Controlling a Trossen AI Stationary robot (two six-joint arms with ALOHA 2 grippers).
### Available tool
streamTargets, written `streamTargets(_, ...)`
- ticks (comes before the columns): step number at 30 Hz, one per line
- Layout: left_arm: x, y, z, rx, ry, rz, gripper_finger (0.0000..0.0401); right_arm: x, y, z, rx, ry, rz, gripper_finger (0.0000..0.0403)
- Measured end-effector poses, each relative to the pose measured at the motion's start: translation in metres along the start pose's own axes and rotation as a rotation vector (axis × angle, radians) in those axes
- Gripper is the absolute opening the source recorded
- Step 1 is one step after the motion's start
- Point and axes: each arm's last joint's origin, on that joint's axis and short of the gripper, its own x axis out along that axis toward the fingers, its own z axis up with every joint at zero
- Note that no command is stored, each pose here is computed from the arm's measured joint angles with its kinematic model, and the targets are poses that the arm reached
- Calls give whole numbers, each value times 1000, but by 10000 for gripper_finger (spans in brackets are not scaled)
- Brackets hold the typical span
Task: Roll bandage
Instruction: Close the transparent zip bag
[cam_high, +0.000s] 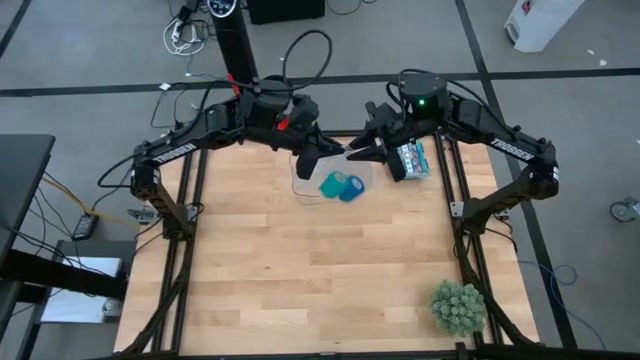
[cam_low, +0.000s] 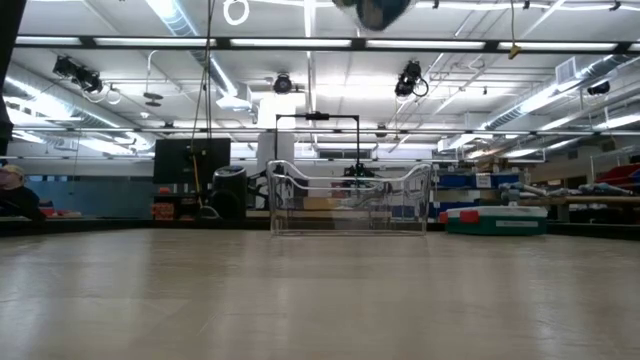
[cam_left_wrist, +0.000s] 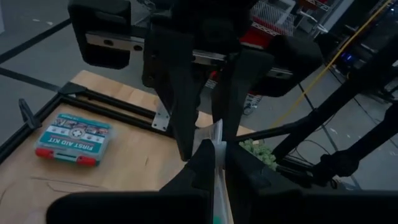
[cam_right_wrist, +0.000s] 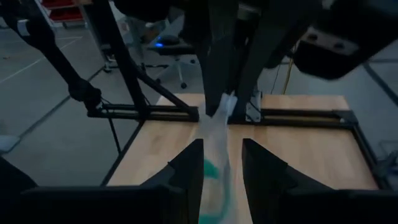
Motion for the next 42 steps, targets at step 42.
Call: streamTargets(42,1,13,-9,-420,17,213,131,-19,-12,-17,360,132,-441,0)
